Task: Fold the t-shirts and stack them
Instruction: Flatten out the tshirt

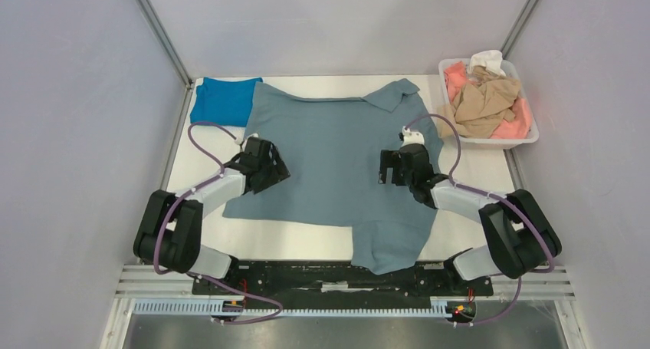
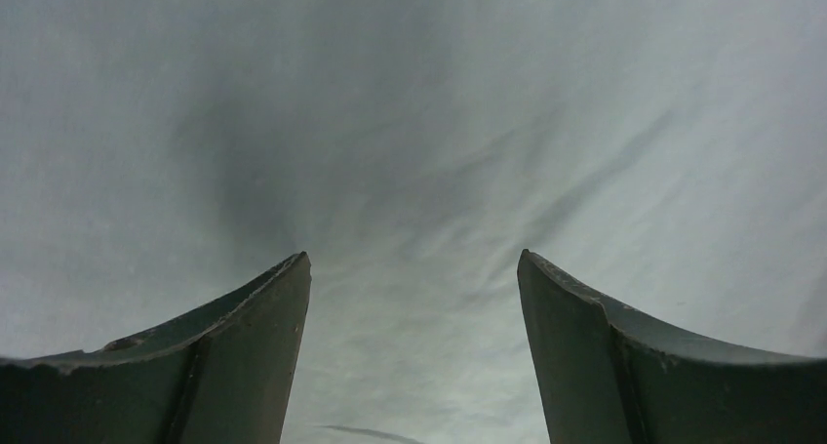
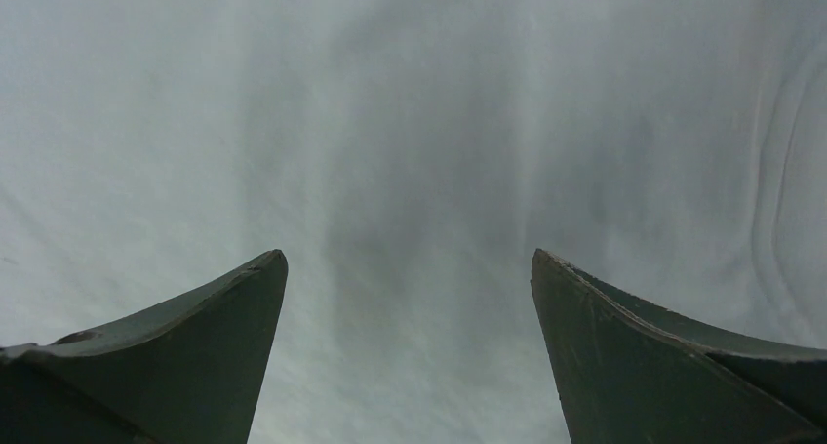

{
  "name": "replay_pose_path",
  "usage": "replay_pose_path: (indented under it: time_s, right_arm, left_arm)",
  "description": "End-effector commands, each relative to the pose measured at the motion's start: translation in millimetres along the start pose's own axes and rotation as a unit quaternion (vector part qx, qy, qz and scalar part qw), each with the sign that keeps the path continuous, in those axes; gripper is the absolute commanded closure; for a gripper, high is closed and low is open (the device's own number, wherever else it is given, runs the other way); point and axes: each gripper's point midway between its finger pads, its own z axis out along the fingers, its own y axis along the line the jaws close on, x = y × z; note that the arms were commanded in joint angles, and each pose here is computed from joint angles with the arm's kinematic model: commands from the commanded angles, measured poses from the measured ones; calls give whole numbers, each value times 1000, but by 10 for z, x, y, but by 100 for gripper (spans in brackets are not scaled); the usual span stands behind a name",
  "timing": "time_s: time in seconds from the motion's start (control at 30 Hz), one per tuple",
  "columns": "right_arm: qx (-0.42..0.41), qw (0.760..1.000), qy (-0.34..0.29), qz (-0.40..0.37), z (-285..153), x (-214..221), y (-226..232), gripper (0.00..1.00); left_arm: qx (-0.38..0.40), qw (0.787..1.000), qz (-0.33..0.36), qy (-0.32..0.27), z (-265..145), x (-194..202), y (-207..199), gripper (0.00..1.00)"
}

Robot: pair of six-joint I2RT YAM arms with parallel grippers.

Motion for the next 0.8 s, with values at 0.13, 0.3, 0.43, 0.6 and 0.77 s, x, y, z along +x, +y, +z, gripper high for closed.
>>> replay_pose_path:
  time_s: [0.13,0.3,0.43,0.6,0.77]
  right_arm:
    - [69,995,57,37,-252,693,-393,2]
    - [93,990,76,78,-467,983,-531,2]
    - [70,989,91,93,-618,1204,-515,2]
    - [38,992,70,93,-709,1147,-433,2]
    - [40,995,-5,86,-720,475,-345,2]
  left_arm:
    - [-40,997,-65,20,-29,468,418,16]
    - [-74,994,-79,26,-230,705,724,15]
    - [-53,993,-95,36,-368,889,788,15]
    - [-21,994,-105,-10,-537,748,739,15]
    - [52,992,-95,-61,-788,271,306,14]
